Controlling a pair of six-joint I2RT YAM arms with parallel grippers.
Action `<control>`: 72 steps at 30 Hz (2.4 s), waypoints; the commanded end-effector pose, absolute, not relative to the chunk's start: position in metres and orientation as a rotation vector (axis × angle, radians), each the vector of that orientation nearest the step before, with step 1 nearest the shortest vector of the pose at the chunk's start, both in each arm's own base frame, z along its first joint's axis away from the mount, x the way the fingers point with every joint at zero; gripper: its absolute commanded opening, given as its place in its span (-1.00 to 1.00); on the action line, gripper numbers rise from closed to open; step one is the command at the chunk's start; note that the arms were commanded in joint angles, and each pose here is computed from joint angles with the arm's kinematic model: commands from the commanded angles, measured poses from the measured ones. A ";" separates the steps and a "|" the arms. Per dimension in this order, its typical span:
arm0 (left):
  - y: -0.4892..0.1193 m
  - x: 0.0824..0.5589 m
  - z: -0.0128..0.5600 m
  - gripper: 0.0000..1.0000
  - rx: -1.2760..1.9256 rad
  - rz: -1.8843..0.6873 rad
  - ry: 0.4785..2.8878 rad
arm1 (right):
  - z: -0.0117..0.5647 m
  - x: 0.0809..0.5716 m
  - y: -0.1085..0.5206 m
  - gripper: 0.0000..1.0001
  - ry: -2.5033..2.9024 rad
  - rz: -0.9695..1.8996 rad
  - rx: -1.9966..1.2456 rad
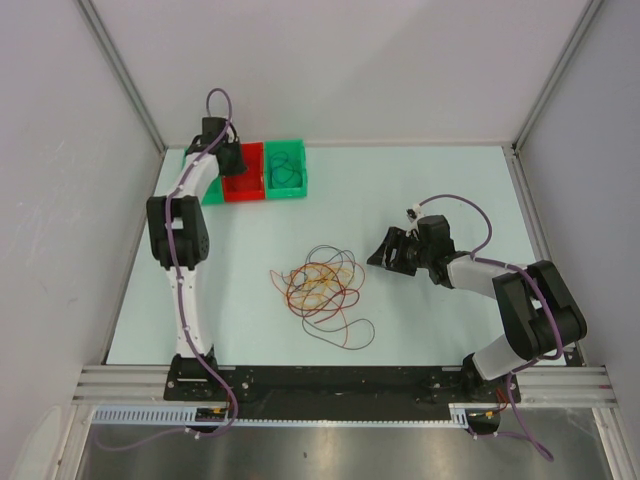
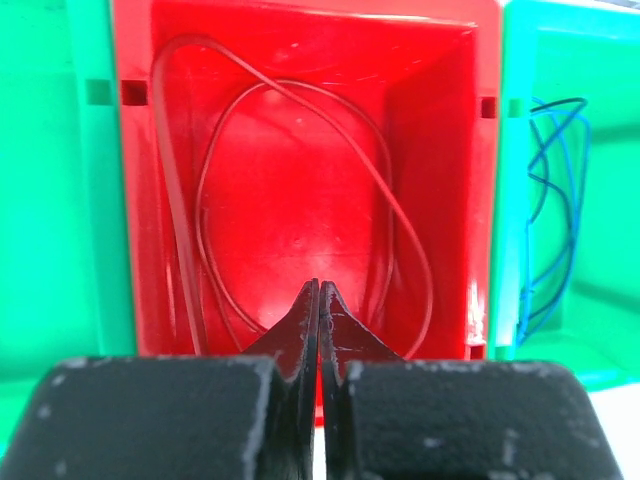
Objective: Untangle the cables
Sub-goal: Place the cable in the bin, then untie the cable.
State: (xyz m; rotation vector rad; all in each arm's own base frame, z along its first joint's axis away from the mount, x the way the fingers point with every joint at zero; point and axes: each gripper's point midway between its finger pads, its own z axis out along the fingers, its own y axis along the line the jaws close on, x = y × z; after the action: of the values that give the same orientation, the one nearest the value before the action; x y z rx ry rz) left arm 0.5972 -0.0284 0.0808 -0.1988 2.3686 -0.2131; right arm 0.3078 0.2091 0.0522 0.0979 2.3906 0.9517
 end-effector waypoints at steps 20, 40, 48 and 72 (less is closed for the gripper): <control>-0.112 0.480 0.192 -0.33 0.035 -0.347 2.261 | 0.056 0.311 0.209 0.41 2.363 0.947 0.094; -0.193 0.308 0.120 0.23 0.300 -0.445 2.334 | 0.056 0.310 0.207 0.41 2.362 0.933 0.104; -0.201 0.295 0.102 0.22 0.331 -0.422 2.358 | 0.055 0.309 0.208 0.41 2.365 0.935 0.102; -0.216 0.294 0.059 -0.10 0.379 -0.377 2.429 | 0.054 0.309 0.209 0.41 2.367 0.950 0.101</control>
State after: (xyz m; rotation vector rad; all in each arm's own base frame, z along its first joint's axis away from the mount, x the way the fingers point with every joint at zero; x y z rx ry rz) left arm 0.2854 -0.2089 0.0558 0.3974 2.4685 -0.3698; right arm 0.3052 0.2065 0.0471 0.1119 2.4030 0.9325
